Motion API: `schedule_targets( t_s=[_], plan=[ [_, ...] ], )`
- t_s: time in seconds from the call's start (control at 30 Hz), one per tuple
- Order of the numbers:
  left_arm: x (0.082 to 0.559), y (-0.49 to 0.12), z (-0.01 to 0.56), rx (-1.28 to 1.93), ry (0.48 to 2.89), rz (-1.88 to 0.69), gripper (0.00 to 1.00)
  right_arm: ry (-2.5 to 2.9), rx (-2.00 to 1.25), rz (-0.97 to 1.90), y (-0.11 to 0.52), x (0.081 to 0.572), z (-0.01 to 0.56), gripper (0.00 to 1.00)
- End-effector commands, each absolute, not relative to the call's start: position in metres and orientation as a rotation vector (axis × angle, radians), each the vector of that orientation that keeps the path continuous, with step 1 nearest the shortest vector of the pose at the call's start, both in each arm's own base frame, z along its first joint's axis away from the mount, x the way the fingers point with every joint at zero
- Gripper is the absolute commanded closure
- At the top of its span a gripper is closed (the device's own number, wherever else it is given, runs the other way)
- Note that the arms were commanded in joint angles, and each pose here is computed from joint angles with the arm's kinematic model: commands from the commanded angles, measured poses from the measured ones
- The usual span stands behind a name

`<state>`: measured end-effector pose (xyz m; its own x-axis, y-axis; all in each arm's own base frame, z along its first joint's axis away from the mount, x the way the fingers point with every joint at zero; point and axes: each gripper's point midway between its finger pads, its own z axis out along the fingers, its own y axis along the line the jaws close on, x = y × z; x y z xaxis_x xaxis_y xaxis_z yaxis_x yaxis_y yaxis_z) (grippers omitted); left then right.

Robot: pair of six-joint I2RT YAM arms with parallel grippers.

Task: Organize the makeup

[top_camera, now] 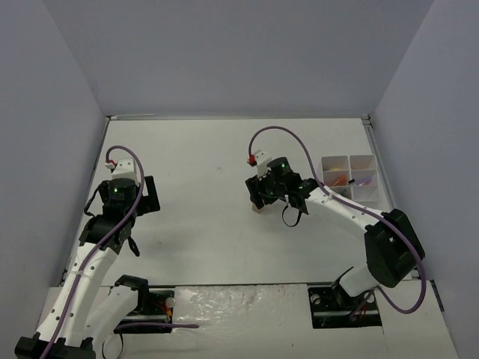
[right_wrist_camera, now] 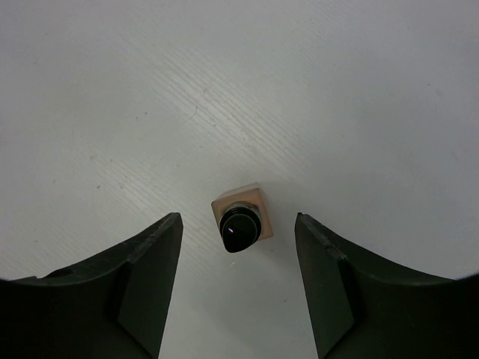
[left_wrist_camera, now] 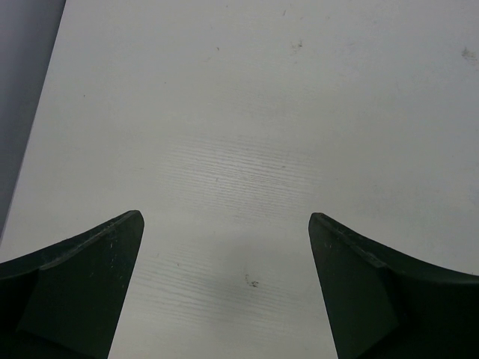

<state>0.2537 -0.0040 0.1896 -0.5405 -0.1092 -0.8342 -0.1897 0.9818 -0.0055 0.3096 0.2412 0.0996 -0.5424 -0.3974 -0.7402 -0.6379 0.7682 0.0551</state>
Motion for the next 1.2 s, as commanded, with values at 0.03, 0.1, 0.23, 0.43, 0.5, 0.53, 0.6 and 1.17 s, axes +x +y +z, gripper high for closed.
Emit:
schedule_targets(
  t_s=[0.03,0.1,0.23,0.43,0.5,0.53,0.6,1.17],
  plan=[
    [0.269,0.003,0.214,-0.225,2.044,0.140,0.09,2.153,-0.814,0.455,0.254,0.319,0.097,0.44],
    [0.269,0.004,0.214,-0.221,2.043,0.145,0.09,2.159,-0.817,0.453,0.253,0.318,0.092,0.45],
    [0.270,0.004,0.212,-0.215,2.049,0.150,0.09,2.170,-0.806,0.443,0.250,0.317,0.086,0.47],
    [0.272,0.003,0.211,-0.210,2.054,0.149,0.09,2.162,-0.770,0.406,0.244,0.320,0.087,0.64],
    [0.272,0.002,0.211,-0.207,2.054,0.147,0.09,2.154,-0.763,0.398,0.243,0.320,0.090,0.69],
    [0.272,0.002,0.211,-0.206,2.055,0.146,0.09,2.151,-0.760,0.394,0.242,0.321,0.091,0.73],
    [0.272,0.002,0.210,-0.204,2.055,0.145,0.09,2.146,-0.746,0.380,0.239,0.322,0.094,0.81],
    [0.271,-0.002,0.210,-0.190,2.059,0.125,0.09,2.094,-0.409,0.363,0.159,0.319,0.172,1.00]
  ],
)
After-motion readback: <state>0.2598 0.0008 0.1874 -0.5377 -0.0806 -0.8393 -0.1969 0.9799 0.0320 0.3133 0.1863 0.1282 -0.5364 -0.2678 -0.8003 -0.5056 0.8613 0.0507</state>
